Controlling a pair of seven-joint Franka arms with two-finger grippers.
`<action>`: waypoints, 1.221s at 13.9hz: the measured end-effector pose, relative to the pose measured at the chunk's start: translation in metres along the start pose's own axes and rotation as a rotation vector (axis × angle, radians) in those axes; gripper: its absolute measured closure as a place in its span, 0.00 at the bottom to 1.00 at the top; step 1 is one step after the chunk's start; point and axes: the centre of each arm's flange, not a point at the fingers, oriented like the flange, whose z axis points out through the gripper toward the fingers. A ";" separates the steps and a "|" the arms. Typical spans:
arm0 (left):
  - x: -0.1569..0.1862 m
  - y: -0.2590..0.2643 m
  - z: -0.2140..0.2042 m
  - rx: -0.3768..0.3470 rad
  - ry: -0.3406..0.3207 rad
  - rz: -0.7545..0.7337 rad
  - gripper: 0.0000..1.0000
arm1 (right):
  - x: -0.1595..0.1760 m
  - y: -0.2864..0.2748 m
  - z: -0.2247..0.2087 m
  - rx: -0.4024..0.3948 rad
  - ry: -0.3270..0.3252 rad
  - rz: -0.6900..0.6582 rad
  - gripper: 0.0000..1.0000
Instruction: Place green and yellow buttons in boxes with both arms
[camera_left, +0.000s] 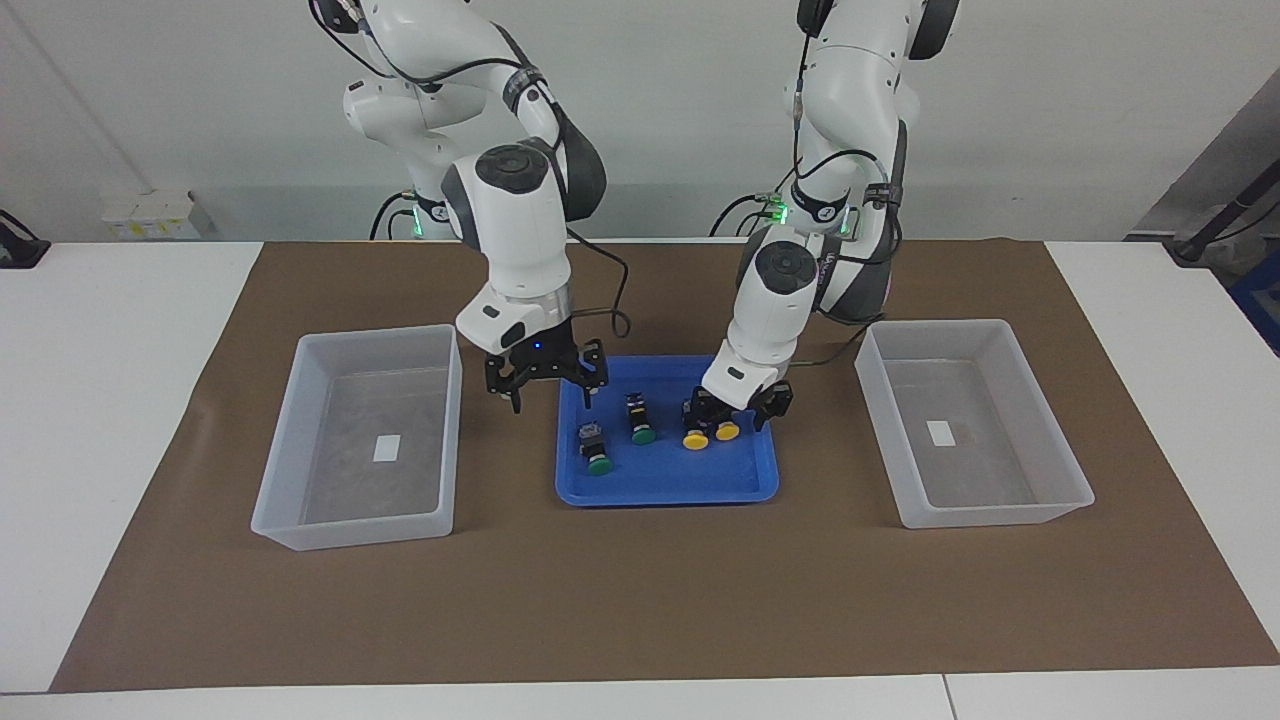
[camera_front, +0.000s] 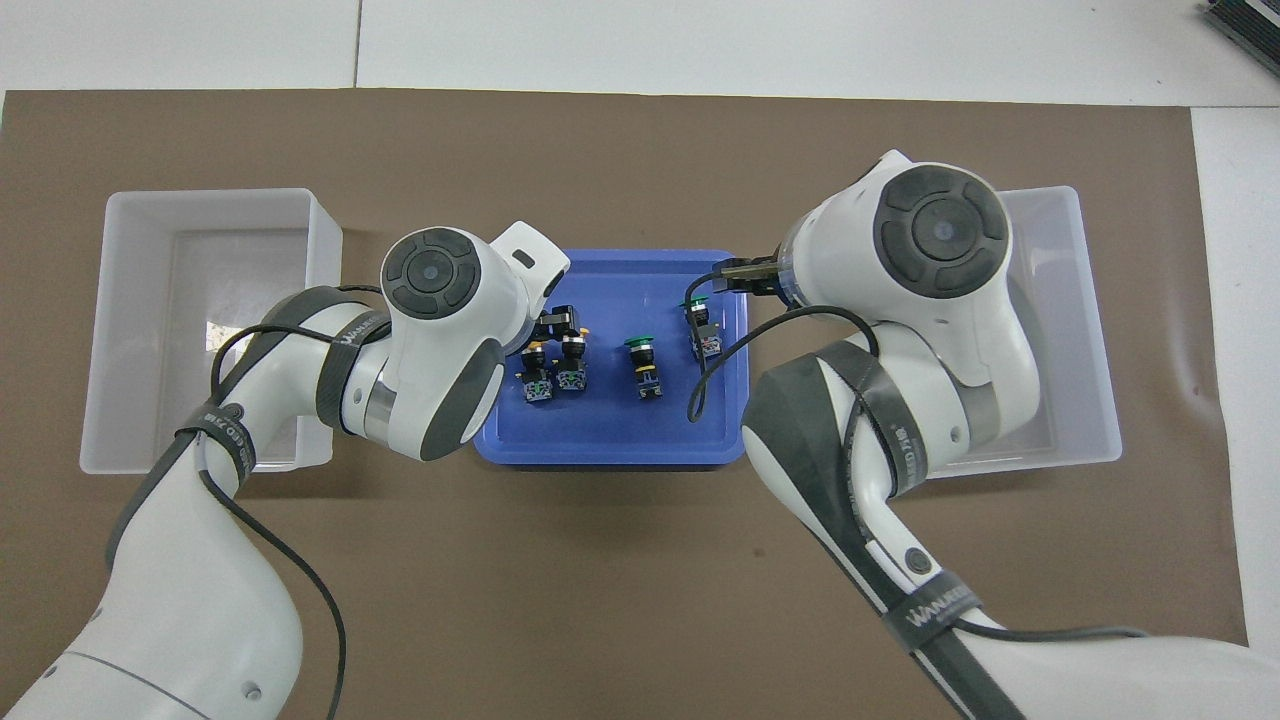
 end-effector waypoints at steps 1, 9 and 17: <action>-0.001 0.000 0.002 0.000 -0.001 -0.001 0.20 | -0.002 -0.006 0.012 0.003 0.016 -0.016 0.00; -0.012 -0.001 0.017 -0.004 0.009 0.006 0.27 | -0.035 -0.031 0.088 -0.044 0.042 -0.162 0.00; -0.016 -0.004 0.023 -0.008 0.018 0.004 0.59 | -0.052 -0.044 0.121 -0.049 0.035 -0.215 0.00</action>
